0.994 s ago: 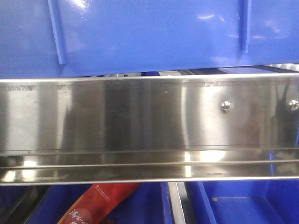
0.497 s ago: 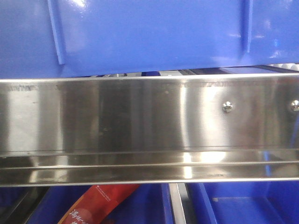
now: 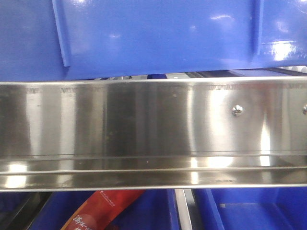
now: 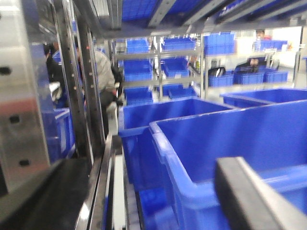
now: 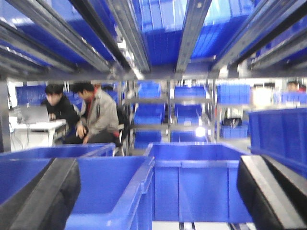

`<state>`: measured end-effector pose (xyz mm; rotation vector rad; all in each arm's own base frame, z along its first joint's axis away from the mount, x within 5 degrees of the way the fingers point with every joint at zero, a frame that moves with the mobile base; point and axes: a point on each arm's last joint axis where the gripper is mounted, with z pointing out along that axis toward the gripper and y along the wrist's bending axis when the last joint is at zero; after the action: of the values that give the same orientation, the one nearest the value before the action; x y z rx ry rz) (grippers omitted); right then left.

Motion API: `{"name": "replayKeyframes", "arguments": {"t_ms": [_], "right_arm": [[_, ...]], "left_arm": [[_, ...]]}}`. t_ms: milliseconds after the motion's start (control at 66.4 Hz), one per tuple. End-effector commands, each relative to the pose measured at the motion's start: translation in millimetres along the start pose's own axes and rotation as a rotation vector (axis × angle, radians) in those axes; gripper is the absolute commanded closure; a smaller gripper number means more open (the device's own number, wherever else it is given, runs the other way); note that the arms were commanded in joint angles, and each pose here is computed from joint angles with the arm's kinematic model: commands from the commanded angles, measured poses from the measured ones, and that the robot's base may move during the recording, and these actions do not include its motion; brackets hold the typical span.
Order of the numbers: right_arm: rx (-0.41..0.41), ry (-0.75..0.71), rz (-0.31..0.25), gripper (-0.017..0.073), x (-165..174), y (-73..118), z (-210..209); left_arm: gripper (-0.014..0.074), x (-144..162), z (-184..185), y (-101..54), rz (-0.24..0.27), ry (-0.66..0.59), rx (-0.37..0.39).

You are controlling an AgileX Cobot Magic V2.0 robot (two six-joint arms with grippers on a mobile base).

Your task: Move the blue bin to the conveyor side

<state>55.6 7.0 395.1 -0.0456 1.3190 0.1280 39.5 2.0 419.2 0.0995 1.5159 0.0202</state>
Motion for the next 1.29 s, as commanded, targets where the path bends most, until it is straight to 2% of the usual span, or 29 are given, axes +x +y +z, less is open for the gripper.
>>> {"name": "replayKeyframes", "arguments": {"t_ms": [0, 120, 196, 316, 452, 587, 678, 753, 1009, 1099, 1280], "right_arm": [[0.005, 0.039, -0.005, -0.0008, -6.1, -0.4, 18.0], [-0.01, 0.123, -0.002, -0.0001, -13.5, 0.9, 42.7], [-0.032, 0.184, 0.0, 0.0013, -19.3, 3.3, 57.5], [-0.082, 0.295, -0.04, 0.0046, -27.8, 8.7, 81.3], [-0.119, 0.386, -0.044, 0.0085, -39.2, 13.7, 103.3], [-0.141, 0.502, -0.049, 0.0086, -46.4, 16.7, 131.1], [-0.156, 0.578, -0.052, 0.0054, -50.3, 18.6, 149.1], [-0.168, 0.65, -0.055, -0.002, -49.3, 19.9, 164.4], [-0.183, 0.716, -0.06, -0.0012, -53.2, 22.1, 196.0], [-0.195, 0.782, -0.062, -0.0012, -51.8, 22.9, 200.3], [-0.203, 0.937, -0.037, -0.0012, -44.0, 24.2, 214.2]], "left_arm": [[0.0061, -8.6, 19.0, -1.6, -0.007, 0.062, 0.016], [0.003, -15.1, 44.8, -7.5, -0.08, 0.152, 0.062], [0.003, -17.8, 63.7, -10.8, -0.106, 0.221, 0.082], [0.003, -26.4, 85.9, -16.4, -0.103, 0.279, 0.118], [0.003, -33.1, 112.9, -23.8, -0.094, 0.383, 0.149], [0.003, -41.5, 139.3, -27.7, -0.089, 0.482, 0.153], [0.003, -51.2, 157.4, -29.6, -0.09, 0.515, 0.152], [0.003, -58.6, 171.9, -31.2, -0.087, 0.545, 0.152], [0.003, -67.5, 208.2, -34.6, -0.079, 0.681, 0.141], [0.003, -64.9, 218.9, -34.5, -0.064, 0.727, 0.122], [0.003, -60.4, 243.2, -33.2, -0.069, 0.761, 0.068]]}}
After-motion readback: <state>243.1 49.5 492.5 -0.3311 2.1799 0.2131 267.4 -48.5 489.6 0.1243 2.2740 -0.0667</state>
